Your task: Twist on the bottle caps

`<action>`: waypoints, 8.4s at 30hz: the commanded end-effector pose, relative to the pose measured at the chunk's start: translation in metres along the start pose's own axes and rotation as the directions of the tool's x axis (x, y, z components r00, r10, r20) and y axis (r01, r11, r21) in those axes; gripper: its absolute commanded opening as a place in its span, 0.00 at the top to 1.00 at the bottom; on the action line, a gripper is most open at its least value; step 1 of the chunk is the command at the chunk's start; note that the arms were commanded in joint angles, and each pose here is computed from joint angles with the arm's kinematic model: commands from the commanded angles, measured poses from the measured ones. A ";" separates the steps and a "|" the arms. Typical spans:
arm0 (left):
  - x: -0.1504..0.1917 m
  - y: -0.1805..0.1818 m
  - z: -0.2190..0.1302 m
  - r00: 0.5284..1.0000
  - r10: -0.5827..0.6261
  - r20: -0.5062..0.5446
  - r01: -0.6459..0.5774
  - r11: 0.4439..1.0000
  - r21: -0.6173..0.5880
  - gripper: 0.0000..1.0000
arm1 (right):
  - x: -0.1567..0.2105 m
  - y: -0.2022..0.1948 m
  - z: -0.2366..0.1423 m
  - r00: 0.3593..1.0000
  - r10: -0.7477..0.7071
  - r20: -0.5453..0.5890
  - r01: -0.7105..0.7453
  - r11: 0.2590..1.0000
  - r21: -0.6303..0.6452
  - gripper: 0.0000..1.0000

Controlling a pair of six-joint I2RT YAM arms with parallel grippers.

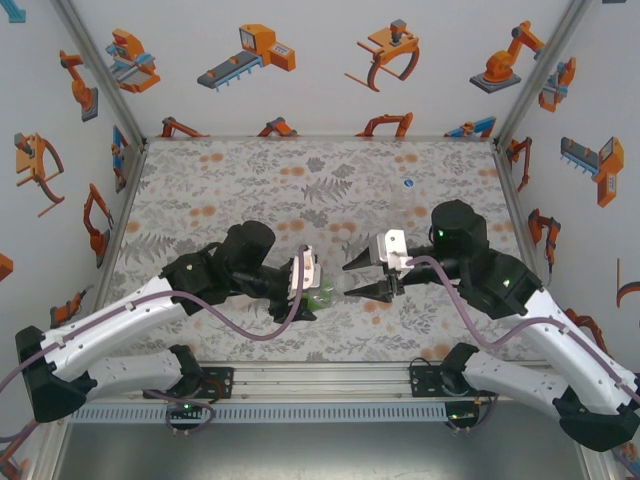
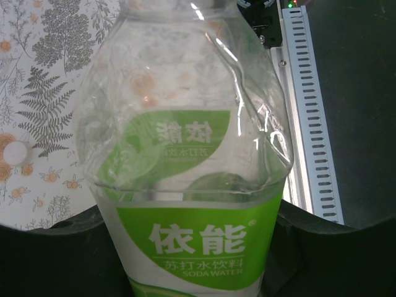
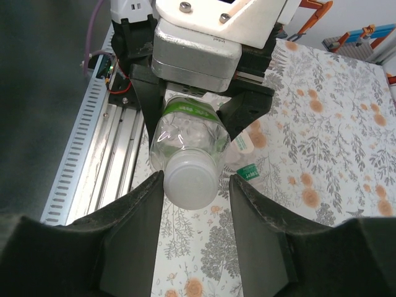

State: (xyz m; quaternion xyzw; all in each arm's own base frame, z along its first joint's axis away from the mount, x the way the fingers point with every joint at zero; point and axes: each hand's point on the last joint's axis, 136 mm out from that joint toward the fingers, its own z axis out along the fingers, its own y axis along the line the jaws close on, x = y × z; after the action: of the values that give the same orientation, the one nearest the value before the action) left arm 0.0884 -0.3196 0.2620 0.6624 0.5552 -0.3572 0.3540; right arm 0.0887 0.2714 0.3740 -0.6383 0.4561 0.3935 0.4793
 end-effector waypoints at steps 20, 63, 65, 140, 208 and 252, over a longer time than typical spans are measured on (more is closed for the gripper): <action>-0.006 0.046 0.004 0.999 0.053 -0.010 -0.054 0.975 -0.217 1.00 | 0.044 -0.078 -0.002 0.637 0.693 0.339 -0.770 0.555 0.314 1.00; -0.009 0.009 0.010 0.996 0.076 0.042 -0.075 0.997 -0.016 1.00 | 0.008 -0.013 -0.018 0.956 0.292 0.021 -0.291 0.938 0.188 0.48; -0.009 0.005 0.008 0.996 0.072 0.048 -0.073 0.997 0.005 1.00 | 0.003 -0.001 -0.017 0.977 0.212 -0.003 -0.211 0.971 0.114 0.48; -0.009 0.060 0.006 0.994 0.104 0.028 -0.091 0.948 -0.305 1.00 | 0.083 -0.090 -0.030 0.356 0.814 0.459 -0.880 0.127 0.457 1.00; -0.003 0.099 -0.024 0.990 -0.107 0.095 0.140 0.864 -0.483 0.14 | 0.157 -0.179 -0.043 0.531 0.811 0.244 -0.551 0.112 0.827 0.85; 0.071 0.129 -0.077 0.791 -0.578 0.201 0.557 0.543 -0.629 0.15 | 0.309 -0.325 -0.072 0.578 0.813 0.073 -0.178 0.038 0.983 0.78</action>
State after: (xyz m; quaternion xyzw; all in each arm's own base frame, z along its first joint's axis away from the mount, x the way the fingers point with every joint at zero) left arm 0.2341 -0.2374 0.2482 0.2876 0.8309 -0.2156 0.4247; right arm 0.4845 0.1847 0.1855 -0.0860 0.9041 0.0167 0.4182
